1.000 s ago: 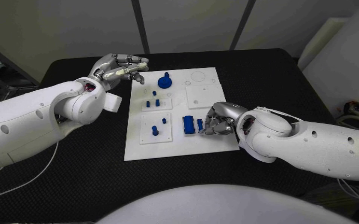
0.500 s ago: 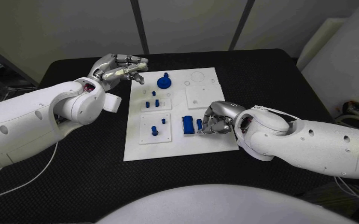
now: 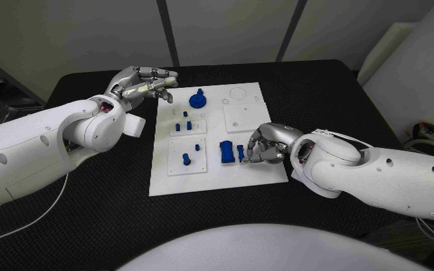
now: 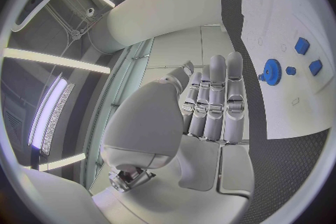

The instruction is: Assemble the parts on the task board

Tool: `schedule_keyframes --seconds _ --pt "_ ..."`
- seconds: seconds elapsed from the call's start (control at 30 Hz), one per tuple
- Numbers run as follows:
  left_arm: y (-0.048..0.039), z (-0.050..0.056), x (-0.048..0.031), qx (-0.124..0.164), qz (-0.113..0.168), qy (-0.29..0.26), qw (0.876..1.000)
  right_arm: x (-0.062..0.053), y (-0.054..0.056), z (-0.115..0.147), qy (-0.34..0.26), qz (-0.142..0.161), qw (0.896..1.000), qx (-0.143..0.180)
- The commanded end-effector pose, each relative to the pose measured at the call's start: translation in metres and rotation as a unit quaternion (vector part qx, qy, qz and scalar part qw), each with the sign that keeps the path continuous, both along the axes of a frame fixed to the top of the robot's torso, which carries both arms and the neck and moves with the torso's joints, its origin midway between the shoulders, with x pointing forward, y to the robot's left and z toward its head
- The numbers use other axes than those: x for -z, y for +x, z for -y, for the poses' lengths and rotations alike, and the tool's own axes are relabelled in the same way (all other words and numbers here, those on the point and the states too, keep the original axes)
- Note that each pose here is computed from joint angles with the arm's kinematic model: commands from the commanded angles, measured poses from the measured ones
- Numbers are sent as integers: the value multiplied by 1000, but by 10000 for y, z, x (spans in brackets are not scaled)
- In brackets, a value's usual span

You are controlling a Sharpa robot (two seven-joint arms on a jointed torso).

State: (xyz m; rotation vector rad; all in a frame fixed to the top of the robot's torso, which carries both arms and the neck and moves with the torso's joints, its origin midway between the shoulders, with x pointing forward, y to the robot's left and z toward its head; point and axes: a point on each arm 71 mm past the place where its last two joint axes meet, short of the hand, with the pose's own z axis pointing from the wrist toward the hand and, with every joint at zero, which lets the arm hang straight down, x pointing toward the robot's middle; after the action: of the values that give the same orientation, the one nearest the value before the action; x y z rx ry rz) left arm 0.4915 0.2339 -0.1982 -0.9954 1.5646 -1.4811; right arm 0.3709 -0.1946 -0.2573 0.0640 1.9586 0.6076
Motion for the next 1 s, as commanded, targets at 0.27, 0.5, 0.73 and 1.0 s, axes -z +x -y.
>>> schedule_keyframes --seconds 0.27,0.5,0.73,1.0 --pt "32 -45 -4 -5 6 -2 1000 -113 222 197 204 -18 978 39" --pt "171 -123 55 -41 2 -21 999 -121 845 423 354 -33 927 118" --pt "383 -166 139 -91 5 -47 995 -214 1417 384 424 10 896 130" --pt "590 -128 233 -152 17 -57 987 -136 1758 213 472 18 870 141"
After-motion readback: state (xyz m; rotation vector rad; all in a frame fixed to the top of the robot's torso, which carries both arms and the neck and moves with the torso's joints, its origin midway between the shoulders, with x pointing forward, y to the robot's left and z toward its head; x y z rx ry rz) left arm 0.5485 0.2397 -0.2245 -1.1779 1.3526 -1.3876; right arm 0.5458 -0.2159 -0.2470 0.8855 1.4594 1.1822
